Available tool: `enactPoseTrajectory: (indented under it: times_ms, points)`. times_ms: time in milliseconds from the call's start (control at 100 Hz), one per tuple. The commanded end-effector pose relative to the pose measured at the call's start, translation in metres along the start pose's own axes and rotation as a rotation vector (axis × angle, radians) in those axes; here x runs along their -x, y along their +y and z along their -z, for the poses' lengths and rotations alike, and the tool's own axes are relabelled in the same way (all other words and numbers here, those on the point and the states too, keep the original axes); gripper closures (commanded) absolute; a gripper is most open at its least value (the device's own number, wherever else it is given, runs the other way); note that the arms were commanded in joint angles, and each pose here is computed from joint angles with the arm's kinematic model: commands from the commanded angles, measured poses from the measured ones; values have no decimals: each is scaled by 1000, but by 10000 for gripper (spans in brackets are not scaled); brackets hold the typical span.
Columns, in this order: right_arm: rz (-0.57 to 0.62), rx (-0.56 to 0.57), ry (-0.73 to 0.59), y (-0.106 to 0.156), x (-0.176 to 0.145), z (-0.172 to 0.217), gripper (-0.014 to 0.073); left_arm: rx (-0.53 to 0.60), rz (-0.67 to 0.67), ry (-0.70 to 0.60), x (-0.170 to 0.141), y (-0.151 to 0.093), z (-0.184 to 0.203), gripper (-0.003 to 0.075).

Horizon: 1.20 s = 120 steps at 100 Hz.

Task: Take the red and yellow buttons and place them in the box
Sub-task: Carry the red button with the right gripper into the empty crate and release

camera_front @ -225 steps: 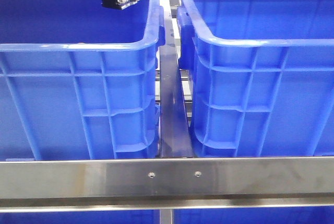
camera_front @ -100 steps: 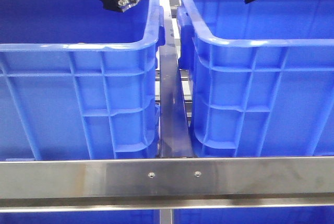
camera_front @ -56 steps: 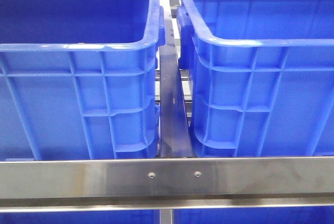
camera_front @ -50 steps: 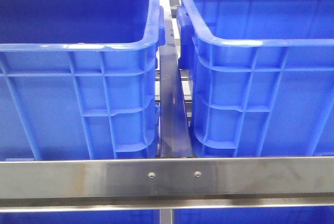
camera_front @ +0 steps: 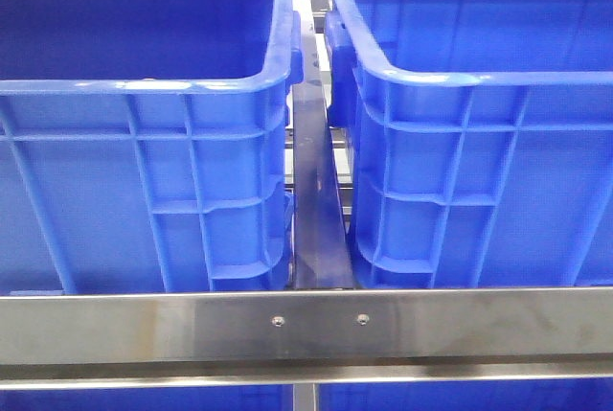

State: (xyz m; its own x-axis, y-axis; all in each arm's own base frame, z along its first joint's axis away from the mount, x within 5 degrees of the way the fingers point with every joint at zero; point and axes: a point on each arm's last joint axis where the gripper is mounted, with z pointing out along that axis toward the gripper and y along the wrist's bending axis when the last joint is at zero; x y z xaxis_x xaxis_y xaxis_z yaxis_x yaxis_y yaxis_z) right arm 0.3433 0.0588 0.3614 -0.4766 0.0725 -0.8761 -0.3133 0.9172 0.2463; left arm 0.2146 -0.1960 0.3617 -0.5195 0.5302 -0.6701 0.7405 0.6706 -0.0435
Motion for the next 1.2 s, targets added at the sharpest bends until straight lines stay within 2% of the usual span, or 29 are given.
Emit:
enactPoseTrajectory:
  times_ms: [0,280,650,820,1190]
  points:
    - [64,-78,-131,-3,22,11,254,-4,0,-111,12,-4,17,104]
    - [178,-222,-153,-28,14,-20,254,-4,0,-111,12,-4,17,104]
    - [165,-304,-141,-53,-8,-63,254,-1,0,-128,14,-4,18,104]
    - [161,-323,-125,-61,-17,-76,254,-1,0,-128,14,-4,18,104]
    - [170,-332,-115,-59,-32,-99,254,-1,0,-128,14,-4,18,107]
